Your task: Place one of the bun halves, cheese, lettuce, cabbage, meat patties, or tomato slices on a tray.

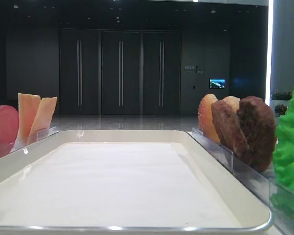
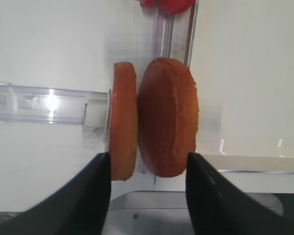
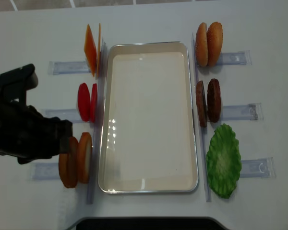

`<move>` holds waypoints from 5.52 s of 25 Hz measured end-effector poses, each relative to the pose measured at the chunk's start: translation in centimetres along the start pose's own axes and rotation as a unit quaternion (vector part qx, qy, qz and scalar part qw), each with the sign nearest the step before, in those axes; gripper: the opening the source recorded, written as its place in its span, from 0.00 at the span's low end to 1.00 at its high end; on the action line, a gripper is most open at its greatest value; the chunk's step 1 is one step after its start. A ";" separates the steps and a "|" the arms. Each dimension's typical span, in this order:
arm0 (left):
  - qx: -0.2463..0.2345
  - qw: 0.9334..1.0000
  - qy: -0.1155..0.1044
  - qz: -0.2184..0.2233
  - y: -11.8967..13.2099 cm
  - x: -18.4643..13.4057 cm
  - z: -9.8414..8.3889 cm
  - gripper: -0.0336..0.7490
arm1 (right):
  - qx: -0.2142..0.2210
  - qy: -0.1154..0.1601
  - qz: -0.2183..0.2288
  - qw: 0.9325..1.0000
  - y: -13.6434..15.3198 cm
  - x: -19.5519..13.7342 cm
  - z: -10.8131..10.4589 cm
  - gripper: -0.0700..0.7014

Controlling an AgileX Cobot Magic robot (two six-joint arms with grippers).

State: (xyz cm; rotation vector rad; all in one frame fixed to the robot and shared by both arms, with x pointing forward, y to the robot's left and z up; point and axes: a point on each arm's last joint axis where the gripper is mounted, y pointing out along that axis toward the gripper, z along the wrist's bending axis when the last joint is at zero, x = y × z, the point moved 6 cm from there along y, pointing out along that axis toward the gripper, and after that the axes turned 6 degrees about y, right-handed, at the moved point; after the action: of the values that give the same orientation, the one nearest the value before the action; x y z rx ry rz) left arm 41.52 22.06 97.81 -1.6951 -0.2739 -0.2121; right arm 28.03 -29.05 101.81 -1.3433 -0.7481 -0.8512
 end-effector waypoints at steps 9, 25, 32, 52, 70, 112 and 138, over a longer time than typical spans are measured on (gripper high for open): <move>0.001 1.000 -0.023 0.009 0.9 0.1 -1.4 0.56 | 0.000 0.000 0.000 1.000 0.0 0.0 0.0 0.46; 0.015 0.999 -0.016 0.031 3.7 2.2 -2.8 0.56 | 0.000 0.000 0.000 1.000 0.0 0.0 0.0 0.46; 0.029 0.998 -0.012 0.047 5.0 2.2 -2.8 0.56 | 0.000 0.000 0.000 1.000 0.0 0.0 0.0 0.46; -0.012 1.000 0.012 -0.005 0.9 6.9 -5.7 0.20 | 0.000 0.000 0.000 1.000 0.0 0.0 0.0 0.46; -0.244 0.968 0.051 -0.021 9.6 8.9 -14.1 0.20 | 0.000 0.000 0.000 1.000 0.0 0.0 0.0 0.46; -0.251 0.964 0.084 0.013 15.0 8.2 -13.9 0.28 | 0.000 0.000 0.000 1.000 0.0 0.0 0.0 0.46; 0.070 0.989 0.121 0.050 0.2 10.8 -3.6 0.57 | 0.000 0.000 0.000 1.000 0.0 0.0 0.0 0.46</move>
State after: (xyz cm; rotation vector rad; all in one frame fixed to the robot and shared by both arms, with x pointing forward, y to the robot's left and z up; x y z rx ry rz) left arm 51.92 19.14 101.26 -1.5214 -0.0226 -0.3138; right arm 28.03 -29.05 101.81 -1.3433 -0.7481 -0.8512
